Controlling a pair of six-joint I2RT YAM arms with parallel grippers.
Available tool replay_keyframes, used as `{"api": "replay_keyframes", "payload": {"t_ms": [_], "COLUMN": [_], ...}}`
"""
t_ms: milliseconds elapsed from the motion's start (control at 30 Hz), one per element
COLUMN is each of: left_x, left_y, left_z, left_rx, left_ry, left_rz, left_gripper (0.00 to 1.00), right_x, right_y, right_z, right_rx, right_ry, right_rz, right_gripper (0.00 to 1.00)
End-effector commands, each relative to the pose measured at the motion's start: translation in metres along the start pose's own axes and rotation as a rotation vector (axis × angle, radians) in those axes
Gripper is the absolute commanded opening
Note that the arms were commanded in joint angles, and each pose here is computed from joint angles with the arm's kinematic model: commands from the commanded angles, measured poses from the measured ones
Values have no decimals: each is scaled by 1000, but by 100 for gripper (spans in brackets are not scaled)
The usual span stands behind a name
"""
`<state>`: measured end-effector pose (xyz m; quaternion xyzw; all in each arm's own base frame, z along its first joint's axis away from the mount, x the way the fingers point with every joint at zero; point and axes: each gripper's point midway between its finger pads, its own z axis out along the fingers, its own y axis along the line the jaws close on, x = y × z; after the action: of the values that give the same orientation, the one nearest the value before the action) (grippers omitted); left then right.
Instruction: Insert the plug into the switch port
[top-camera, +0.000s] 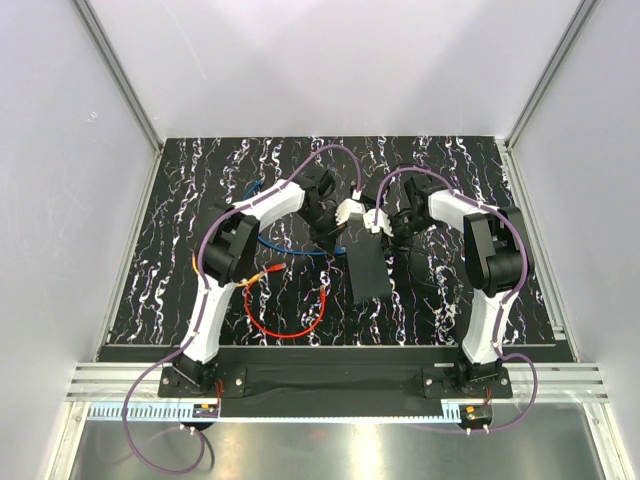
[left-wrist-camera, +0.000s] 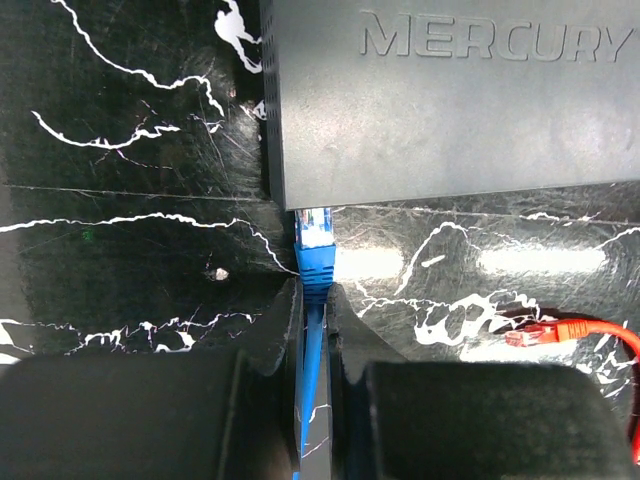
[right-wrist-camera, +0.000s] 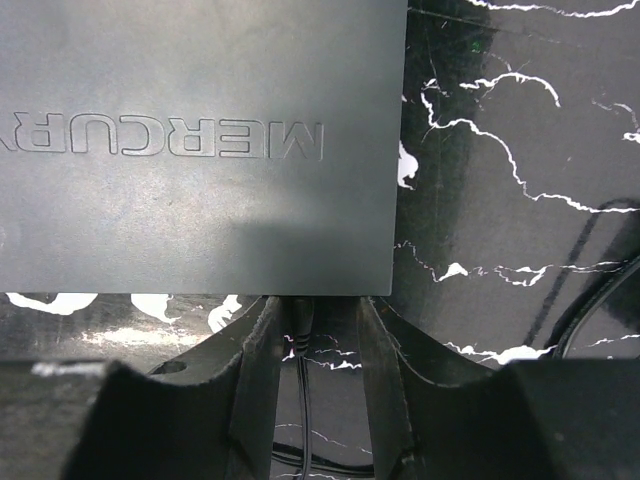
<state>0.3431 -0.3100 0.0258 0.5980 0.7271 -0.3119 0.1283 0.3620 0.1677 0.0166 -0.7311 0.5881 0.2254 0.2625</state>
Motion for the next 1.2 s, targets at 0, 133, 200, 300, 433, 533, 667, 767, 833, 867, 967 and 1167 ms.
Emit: {"api": "replay_keyframes", "payload": {"t_ms": [0,133,200,300,433,533,667,767,833,867,967,1167], "left_x": [-60,-70,-69,-70,-75,-78,-77,-85,-93,-96,-103,-105], "left_y": [-9,-13,-14,-17,-19,-19,-17,-16,-16,-17,-21,-30], "left_z": [3,3,5,8,7,10,24,27,23,22,16,15], "left_rx": [24,26,32,45,49,58,69,76,78,79,72,89], "left_ry": [-164,-175,-169,-161,-157,-156,-141,-162,-179,-184,-196,-194], "left_rz": [118,122,113,106,102,88,80,74,72,73,89,79], "left_gripper": [0,0,0,0,0,0,0,0,0,0,0,0], "right_x": [-20,-21,-21,-23,-26,-25,-24,-24,-25,-24,-25,-26], "right_y": [-5,-6,-6,-6,-6,-7,-6,-5,-4,-4,-5,-5], "right_z": [10,11,11,10,11,12,16,16,16,16,16,16], "right_rx": [9,13,14,16,16,16,12,10,11,10,15,19], "right_ry": [-41,-37,-37,-34,-21,-14,3,6,9,9,10,14], "right_rz": [-34,-37,-40,-49,-67,-68,-73,-80,-86,-85,-85,-91], "right_gripper": [41,42,42,43,43,44,44,44,45,45,46,47]}}
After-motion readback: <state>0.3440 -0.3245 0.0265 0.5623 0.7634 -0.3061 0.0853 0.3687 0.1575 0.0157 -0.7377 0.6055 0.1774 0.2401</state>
